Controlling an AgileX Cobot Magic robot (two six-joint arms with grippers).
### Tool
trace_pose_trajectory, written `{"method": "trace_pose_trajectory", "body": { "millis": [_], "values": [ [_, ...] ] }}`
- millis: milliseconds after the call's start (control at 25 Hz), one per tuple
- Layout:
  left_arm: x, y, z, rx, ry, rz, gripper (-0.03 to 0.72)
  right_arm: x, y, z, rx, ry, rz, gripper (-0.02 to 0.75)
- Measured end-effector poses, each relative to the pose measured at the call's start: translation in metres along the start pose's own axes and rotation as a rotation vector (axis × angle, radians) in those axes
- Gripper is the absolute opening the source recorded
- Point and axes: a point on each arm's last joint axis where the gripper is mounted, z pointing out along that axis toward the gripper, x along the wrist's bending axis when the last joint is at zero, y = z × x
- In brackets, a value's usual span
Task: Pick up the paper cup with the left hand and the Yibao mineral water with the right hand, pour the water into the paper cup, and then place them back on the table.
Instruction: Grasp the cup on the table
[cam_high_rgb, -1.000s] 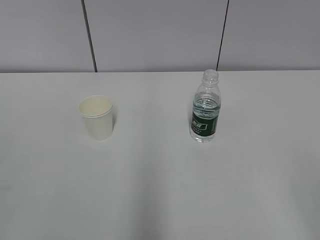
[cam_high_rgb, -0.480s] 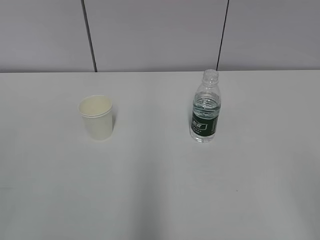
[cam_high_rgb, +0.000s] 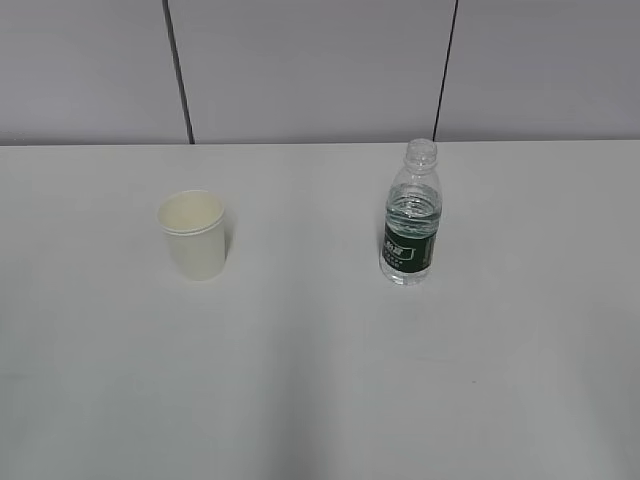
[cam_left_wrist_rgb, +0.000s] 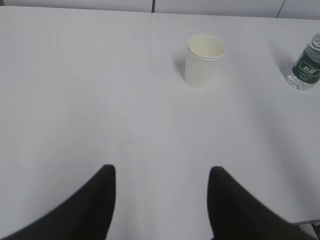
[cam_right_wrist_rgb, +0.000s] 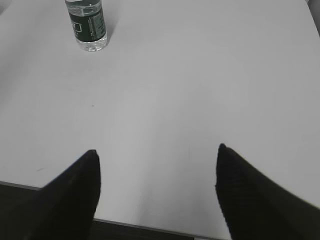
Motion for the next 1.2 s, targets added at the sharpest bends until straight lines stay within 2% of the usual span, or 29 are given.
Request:
{"method": "trace_pose_trajectory", "body": {
  "millis": [400,840,1200],
  "values": [
    [-0.003,0.012,0.000,-0.059,-0.025,-0.011,0.375,0.000,0.000,0.000,0.000,0.000,0.000,0.532],
    [-0.006,0.058,0.034,-0.174,-0.031,-0.013,0.375,0.000,0.000,0.000,0.000,0.000,0.000,0.532],
    [-0.008,0.081,0.061,-0.231,-0.022,0.021,0.375,0.000,0.000,0.000,0.000,0.000,0.000,0.532]
  ]
}}
